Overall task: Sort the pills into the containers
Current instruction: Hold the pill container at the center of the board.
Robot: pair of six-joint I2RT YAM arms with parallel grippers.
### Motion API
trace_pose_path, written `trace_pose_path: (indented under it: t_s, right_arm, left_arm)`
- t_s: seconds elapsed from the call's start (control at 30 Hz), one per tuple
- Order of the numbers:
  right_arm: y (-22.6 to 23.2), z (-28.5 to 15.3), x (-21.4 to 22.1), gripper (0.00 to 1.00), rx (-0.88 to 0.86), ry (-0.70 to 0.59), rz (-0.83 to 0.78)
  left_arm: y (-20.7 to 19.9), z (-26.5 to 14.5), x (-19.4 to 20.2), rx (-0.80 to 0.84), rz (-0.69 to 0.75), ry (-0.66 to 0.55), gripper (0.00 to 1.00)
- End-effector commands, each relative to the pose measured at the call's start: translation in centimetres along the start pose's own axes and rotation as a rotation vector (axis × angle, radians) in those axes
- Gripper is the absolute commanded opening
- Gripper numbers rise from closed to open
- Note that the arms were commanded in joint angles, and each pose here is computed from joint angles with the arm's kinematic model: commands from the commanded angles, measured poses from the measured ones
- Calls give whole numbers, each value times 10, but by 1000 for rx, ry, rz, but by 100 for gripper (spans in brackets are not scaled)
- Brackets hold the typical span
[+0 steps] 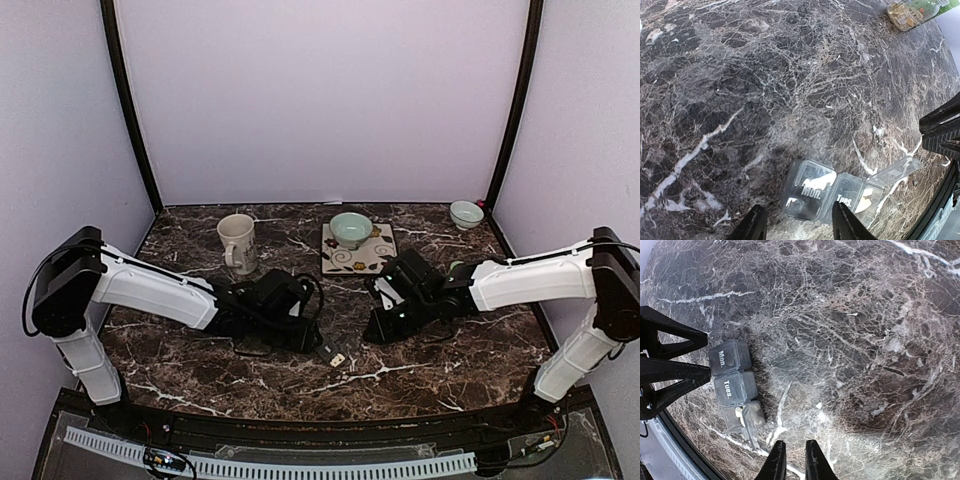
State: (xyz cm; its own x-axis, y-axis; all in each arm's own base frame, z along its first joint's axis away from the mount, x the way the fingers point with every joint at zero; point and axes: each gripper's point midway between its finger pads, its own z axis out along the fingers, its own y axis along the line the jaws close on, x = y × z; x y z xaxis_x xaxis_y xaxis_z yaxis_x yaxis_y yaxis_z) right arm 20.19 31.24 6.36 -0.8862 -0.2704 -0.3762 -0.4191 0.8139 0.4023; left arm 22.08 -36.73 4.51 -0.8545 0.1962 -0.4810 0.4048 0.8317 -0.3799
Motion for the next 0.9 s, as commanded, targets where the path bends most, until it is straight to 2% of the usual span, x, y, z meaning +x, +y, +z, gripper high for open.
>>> trace_pose_path:
  t_s: [0.0,0.87]
  right_arm:
    - [9,6,2,15,-42,2,3]
    - [36,25,0,16,-121,43,-31]
  left_arm:
    - [0,1,-3,-6,18,19,48]
    - [-2,10,1,-9,40,60,42]
